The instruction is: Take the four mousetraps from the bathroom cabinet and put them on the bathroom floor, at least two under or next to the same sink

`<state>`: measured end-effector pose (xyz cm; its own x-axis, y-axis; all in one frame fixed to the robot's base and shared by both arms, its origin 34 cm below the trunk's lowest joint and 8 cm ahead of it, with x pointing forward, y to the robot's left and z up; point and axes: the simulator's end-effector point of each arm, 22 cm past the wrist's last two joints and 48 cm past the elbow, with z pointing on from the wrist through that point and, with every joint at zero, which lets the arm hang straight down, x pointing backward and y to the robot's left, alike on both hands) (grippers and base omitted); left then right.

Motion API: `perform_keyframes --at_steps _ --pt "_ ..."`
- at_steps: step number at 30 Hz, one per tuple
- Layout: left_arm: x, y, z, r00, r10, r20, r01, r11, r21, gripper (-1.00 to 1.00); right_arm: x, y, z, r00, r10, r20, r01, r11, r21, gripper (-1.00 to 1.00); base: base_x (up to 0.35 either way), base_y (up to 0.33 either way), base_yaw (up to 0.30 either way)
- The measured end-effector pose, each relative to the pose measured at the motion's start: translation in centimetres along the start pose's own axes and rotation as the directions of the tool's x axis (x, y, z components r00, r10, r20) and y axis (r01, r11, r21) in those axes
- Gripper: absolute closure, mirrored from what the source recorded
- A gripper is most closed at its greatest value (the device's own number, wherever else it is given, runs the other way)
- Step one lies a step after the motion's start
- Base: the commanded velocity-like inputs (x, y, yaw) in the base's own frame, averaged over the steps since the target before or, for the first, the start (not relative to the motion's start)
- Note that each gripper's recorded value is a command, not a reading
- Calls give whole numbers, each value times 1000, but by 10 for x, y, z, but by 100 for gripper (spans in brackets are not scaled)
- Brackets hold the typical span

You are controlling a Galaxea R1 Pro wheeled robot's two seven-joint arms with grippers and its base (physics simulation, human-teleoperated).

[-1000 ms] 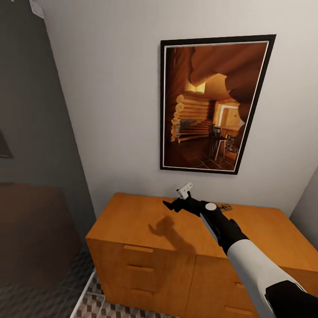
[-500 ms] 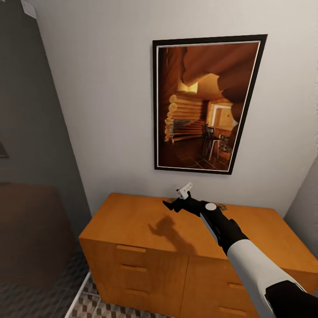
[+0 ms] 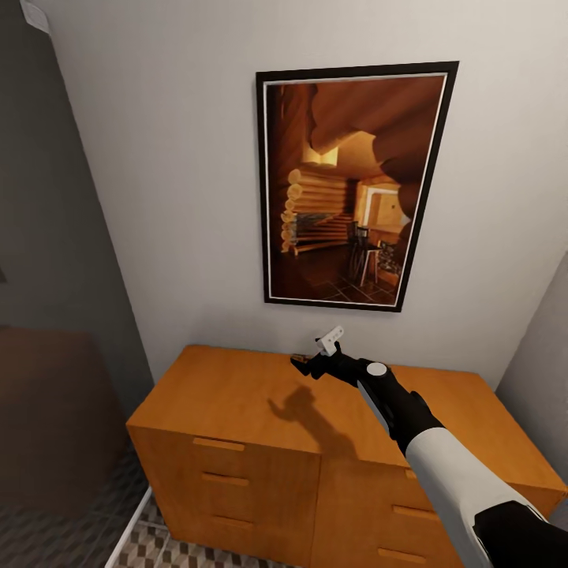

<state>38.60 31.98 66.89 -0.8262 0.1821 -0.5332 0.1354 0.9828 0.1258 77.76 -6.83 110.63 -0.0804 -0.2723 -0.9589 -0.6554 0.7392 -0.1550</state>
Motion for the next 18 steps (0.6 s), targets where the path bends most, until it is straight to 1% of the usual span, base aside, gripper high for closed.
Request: perform_keyframes --at_steps 18 --pt "3 -1 0 1000 0 -6 0 1000 1 -100 4 0 2 1000 4 -5 -4 1000 -2 -100 0 -2 0"
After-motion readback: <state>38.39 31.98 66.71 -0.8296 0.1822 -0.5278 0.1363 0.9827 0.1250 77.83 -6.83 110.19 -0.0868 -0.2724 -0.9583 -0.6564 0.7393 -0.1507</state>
